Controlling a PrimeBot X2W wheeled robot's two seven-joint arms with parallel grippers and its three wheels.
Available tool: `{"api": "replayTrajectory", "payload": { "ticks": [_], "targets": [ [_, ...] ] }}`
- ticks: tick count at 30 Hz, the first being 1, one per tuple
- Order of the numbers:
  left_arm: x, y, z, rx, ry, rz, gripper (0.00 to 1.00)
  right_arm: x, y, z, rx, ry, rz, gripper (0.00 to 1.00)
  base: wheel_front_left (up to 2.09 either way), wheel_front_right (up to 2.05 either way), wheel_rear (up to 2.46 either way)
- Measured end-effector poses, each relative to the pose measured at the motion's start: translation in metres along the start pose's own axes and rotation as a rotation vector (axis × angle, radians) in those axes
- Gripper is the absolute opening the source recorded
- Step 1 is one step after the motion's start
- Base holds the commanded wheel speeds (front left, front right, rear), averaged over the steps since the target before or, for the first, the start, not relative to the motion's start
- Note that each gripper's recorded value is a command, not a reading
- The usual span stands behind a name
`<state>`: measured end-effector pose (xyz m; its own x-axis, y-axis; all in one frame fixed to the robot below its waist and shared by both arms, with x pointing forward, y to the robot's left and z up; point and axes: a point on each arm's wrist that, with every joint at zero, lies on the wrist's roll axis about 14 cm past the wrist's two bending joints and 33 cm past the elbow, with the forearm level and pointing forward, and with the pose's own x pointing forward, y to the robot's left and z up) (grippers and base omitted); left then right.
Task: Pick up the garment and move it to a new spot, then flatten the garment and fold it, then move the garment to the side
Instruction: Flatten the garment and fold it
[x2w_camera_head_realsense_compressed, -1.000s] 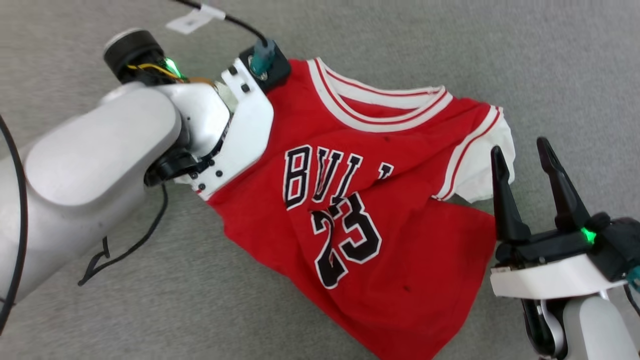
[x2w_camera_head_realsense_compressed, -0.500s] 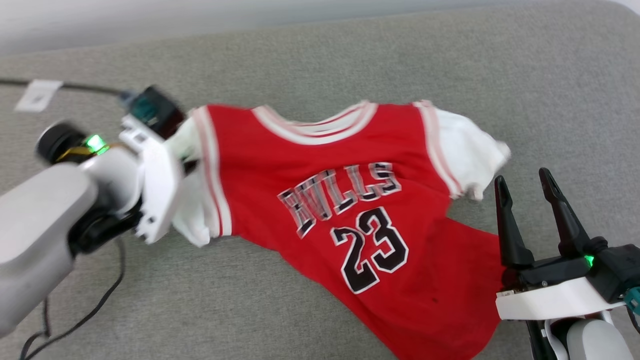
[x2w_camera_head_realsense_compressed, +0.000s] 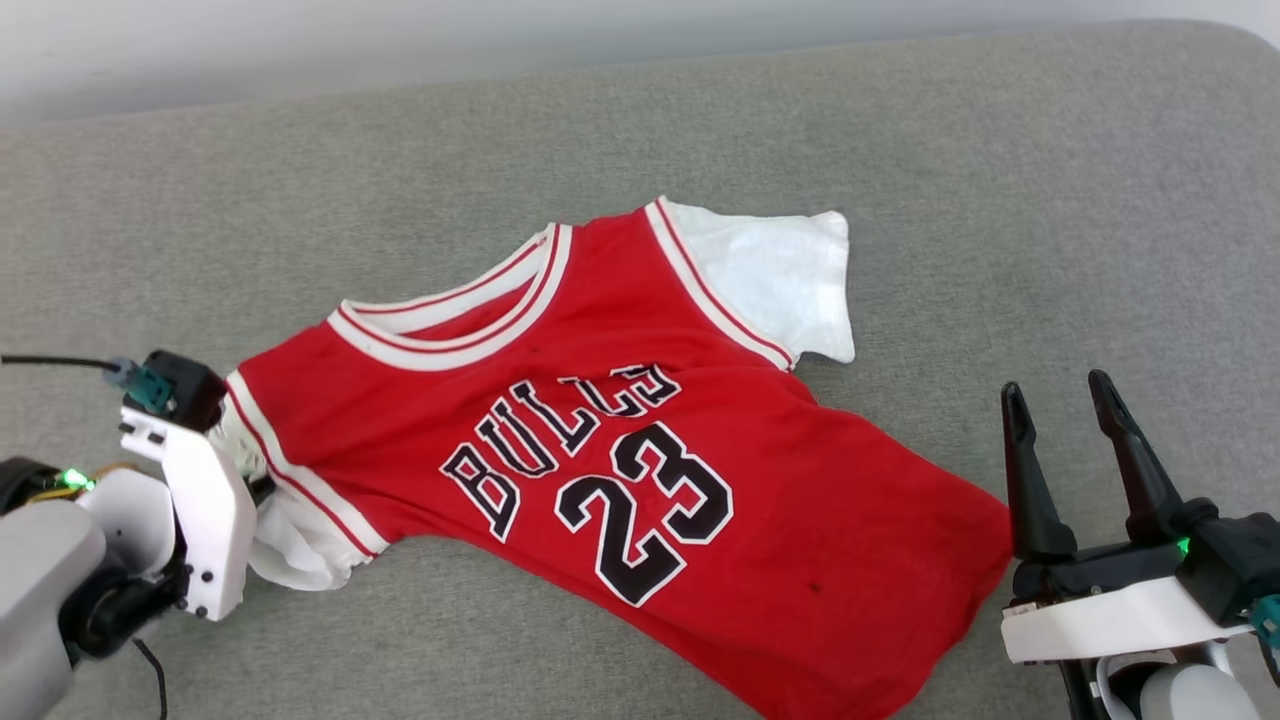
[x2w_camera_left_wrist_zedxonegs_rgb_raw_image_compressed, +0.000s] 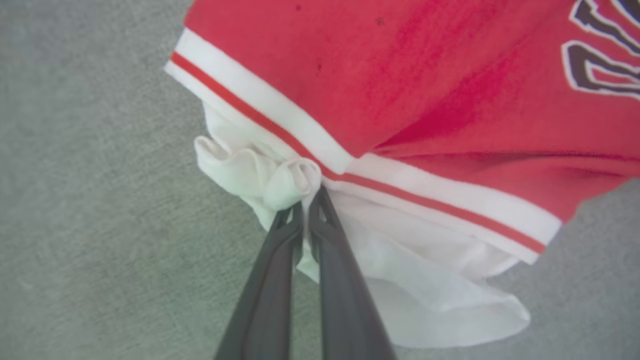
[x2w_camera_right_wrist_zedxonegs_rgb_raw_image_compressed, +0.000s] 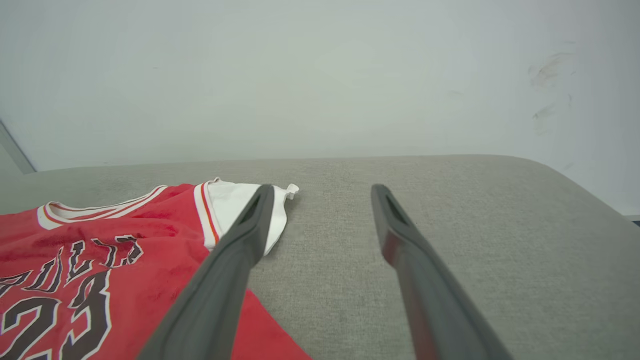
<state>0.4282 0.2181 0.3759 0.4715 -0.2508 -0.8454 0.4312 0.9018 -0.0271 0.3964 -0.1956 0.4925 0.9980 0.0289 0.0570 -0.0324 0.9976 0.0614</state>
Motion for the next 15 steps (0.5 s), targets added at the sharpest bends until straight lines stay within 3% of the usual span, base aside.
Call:
{"api": "replayTrajectory", "payload": {
  "ticks": [2,3,4,5,10,15],
  "targets": [
    [-0.002,0.002,-0.005,-0.01,0.001,0.012,0.0,0.0,0.004,0.001,0.005,-0.002,0.009,1.0,0.0,0.0,0.0],
    [-0.004,0.002,-0.006,-0.011,0.001,0.016,0.05,0.0,0.005,0.002,0.007,-0.006,0.014,1.0,0.0,0.0,0.0],
    [-0.004,0.002,-0.006,-0.011,0.001,0.016,0.22,0.0,0.005,0.002,0.007,-0.006,0.014,1.0,0.0,0.0,0.0],
    [-0.006,0.003,-0.007,-0.008,-0.002,0.022,1.0,0.0,0.007,0.004,0.008,-0.011,0.019,1.0,0.0,0.0,0.0],
    [-0.028,0.017,0.005,0.048,-0.064,0.085,1.0,-0.002,0.012,0.011,0.013,-0.032,0.034,1.0,0.0,0.0,0.0],
    [-0.066,0.021,0.059,0.142,-0.202,0.126,1.0,-0.008,0.014,0.017,0.017,-0.048,0.036,1.0,0.0,0.0,0.0]
  ]
}}
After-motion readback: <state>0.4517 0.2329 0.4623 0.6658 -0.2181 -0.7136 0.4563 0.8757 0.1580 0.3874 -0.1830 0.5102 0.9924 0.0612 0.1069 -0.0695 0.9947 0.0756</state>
